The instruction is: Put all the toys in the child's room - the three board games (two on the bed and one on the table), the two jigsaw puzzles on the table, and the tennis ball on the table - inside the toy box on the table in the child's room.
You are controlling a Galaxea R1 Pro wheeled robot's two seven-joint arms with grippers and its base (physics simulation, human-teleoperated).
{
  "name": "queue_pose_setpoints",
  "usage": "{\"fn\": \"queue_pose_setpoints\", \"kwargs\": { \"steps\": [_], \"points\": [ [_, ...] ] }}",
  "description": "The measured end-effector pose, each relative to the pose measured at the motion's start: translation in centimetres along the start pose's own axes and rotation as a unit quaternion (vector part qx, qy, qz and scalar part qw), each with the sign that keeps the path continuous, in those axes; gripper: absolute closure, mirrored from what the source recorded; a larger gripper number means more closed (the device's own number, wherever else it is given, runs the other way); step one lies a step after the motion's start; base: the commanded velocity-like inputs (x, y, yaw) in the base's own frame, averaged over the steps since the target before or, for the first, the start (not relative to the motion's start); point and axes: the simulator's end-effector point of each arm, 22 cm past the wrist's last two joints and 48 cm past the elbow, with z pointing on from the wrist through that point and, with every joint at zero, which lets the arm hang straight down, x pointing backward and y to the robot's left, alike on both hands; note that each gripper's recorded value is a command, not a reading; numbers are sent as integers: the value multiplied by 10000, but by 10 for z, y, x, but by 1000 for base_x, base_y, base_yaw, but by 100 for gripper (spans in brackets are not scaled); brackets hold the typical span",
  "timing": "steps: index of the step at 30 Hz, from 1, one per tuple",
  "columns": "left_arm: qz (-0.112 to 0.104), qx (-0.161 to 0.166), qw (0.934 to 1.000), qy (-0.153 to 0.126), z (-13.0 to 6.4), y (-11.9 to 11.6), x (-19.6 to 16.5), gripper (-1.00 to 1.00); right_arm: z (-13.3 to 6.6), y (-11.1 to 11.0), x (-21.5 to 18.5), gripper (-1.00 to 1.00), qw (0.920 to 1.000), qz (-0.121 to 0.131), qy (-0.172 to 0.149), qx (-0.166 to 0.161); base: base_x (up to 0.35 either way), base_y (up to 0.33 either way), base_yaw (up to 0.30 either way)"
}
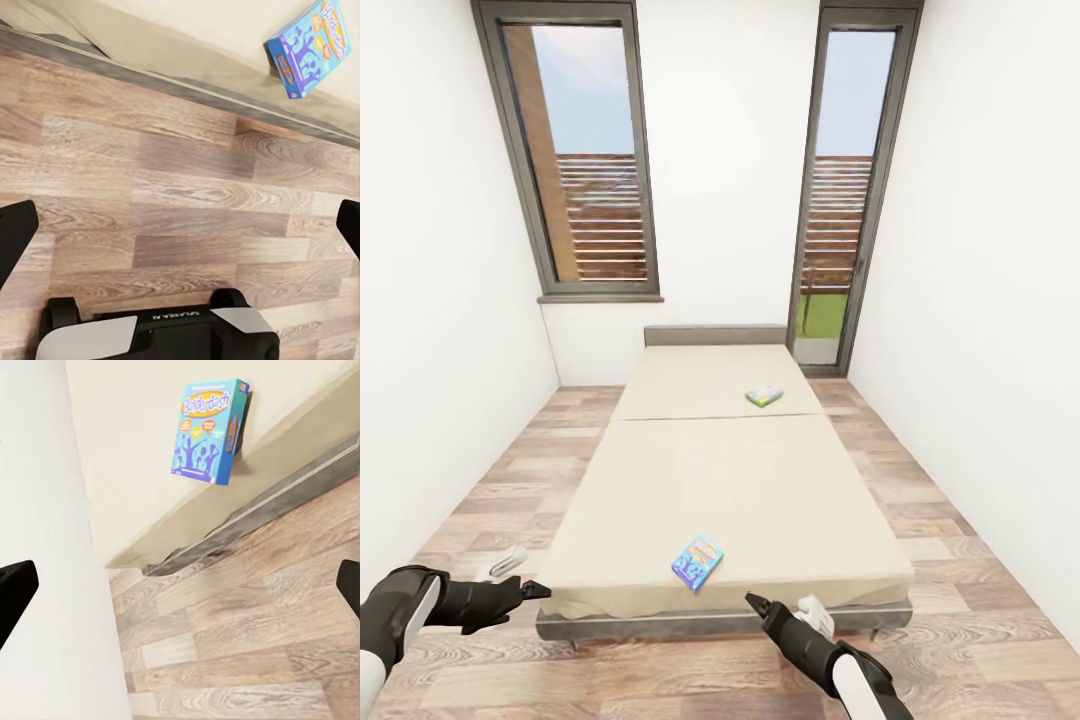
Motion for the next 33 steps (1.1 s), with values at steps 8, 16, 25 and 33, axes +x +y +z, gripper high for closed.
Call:
{"fn": "queue_pose_setpoints", "kwargs": {
  "steps": [8, 16, 25, 33],
  "points": [
    [-7, 120, 9999, -5, 10, 0, 2, -100, 9, -4, -8, -100, 9993, -160, -347, -34, 0, 0, 0],
    [17, 510, 9987, 7, 18, -11, 5, -100, 16, -13, -7, -100, 9992, -100, -398, -25, 0, 0, 0],
    [50, 658, 9978, 64, 30, -11, 12, -100, 33, -20, 5, -100, 9958, -364, -356, 758, 0, 0, 0],
    [46, 671, 9977, 66, 41, -5, 15, -100, 39, -33, 11, -100, 9925, -486, -341, 1068, 0, 0, 0]
  ]
}}
